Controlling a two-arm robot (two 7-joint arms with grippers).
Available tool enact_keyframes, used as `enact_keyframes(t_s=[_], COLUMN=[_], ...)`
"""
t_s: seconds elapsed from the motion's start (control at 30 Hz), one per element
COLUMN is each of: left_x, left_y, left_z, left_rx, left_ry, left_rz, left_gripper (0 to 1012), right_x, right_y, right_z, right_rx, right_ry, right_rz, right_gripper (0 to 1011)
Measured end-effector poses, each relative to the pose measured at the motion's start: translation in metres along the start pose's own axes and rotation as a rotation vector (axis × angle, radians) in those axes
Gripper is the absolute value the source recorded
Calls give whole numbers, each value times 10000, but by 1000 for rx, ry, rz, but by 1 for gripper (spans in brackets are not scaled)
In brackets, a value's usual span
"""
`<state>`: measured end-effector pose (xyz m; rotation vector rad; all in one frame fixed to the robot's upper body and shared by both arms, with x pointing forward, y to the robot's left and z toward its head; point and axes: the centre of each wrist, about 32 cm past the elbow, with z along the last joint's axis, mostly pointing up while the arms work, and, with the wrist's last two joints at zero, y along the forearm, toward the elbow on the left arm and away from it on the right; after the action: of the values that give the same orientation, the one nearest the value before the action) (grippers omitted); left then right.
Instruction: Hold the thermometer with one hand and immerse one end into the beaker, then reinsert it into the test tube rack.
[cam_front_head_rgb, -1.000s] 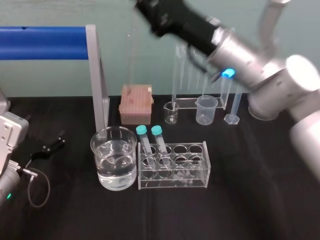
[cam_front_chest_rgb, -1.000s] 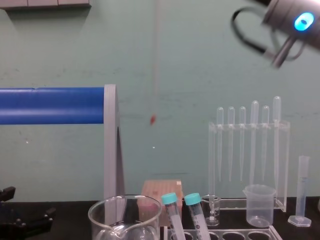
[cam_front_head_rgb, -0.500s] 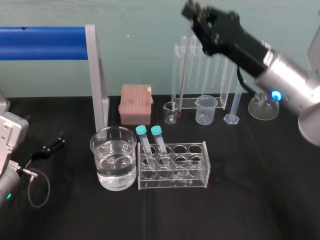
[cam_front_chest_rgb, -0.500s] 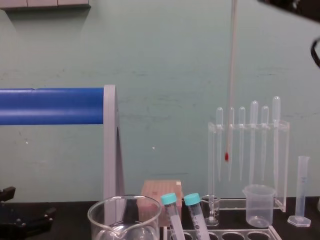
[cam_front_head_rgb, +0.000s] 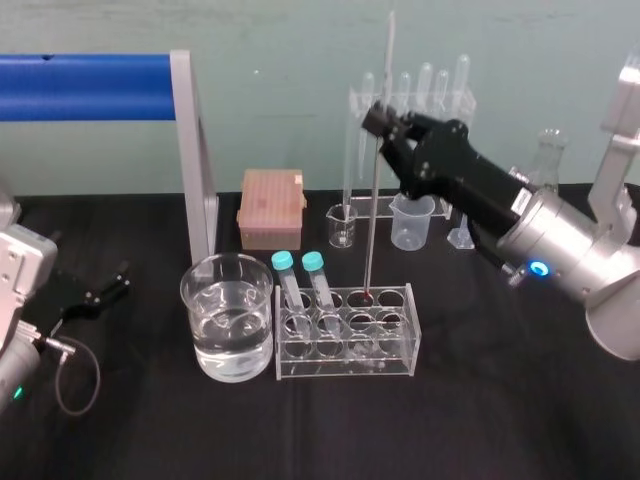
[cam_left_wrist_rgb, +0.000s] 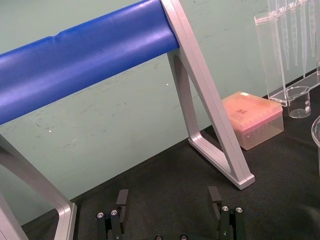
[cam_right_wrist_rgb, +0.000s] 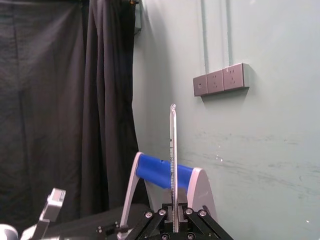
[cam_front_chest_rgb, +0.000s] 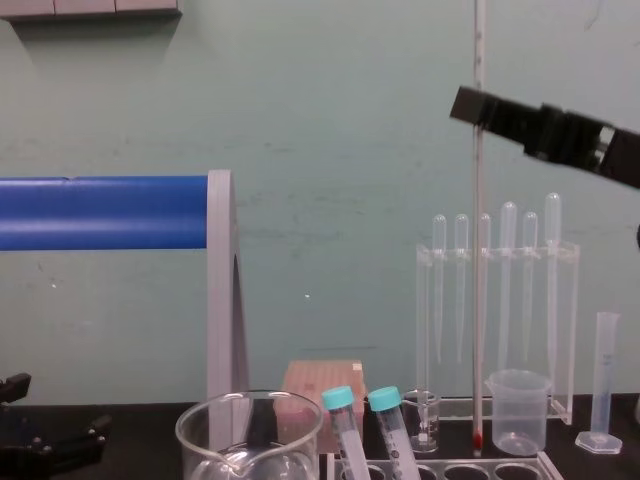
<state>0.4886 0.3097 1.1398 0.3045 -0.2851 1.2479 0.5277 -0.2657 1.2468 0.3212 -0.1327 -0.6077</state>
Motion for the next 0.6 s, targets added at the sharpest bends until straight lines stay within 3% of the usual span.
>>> enact_keyframes(t_s=[0.23, 0.6], left_x=[0, 0], left_y=[0, 0], left_z=[0, 0], left_rx=[0, 0], left_ry=[0, 0], left_rz=[0, 0], left_gripper=[1008, 1008], right_x=[-15, -36], right_y=[-22, -12], right_z=[-124, -247], right_rx=[-20, -63], right_ry=[-33, -9], right_rz=[18, 19], right_gripper=[53, 53])
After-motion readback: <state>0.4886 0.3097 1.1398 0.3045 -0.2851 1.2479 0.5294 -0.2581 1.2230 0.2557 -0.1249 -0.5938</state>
